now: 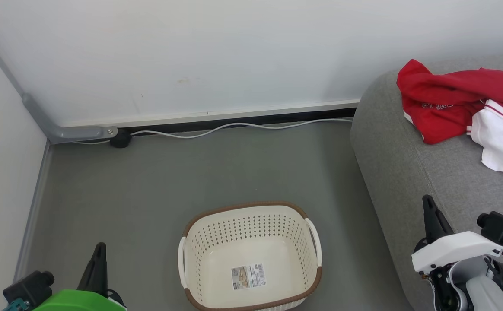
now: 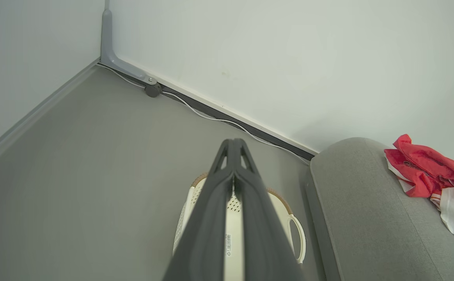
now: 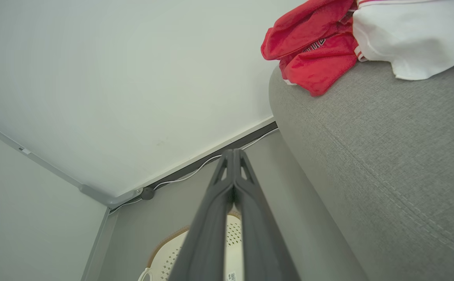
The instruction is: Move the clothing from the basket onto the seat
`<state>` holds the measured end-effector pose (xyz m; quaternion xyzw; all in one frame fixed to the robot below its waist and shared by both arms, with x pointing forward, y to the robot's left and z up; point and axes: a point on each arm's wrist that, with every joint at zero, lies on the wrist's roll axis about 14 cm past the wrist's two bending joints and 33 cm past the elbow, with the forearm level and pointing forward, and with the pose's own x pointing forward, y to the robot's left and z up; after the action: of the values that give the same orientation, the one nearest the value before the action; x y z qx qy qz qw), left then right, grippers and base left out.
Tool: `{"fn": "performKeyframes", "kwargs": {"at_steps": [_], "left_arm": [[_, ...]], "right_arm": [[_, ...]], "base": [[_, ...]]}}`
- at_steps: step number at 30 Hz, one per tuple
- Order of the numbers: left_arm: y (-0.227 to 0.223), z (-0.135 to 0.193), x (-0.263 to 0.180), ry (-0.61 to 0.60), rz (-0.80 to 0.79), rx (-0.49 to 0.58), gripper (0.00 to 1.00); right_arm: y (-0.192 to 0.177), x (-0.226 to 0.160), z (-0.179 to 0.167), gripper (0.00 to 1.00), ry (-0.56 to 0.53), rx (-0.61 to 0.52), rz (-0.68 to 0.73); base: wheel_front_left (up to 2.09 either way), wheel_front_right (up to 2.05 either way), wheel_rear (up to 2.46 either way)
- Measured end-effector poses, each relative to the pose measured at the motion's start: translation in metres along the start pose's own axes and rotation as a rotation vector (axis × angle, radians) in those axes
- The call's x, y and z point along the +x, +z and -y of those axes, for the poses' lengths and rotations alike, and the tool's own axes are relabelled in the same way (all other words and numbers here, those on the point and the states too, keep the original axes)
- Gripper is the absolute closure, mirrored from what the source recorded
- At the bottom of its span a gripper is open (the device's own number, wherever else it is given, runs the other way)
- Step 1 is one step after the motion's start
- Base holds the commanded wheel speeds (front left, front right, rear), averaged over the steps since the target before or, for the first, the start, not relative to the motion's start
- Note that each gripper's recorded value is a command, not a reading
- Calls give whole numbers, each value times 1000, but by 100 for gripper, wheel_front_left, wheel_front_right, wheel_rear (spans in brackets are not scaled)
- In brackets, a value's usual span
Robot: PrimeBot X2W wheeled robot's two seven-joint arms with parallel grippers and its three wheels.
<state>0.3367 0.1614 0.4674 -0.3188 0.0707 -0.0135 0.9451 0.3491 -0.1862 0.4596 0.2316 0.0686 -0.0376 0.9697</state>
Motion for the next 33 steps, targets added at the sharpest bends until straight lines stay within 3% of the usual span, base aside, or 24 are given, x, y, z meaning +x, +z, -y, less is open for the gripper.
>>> {"fn": "performKeyframes", "kwargs": {"at_steps": [33], "left_arm": [[6,-13,12,55,-12,-392,100]], "right_arm": [[7,10,9,100,-29,469,-27]], "base": [[0,0,0]]}}
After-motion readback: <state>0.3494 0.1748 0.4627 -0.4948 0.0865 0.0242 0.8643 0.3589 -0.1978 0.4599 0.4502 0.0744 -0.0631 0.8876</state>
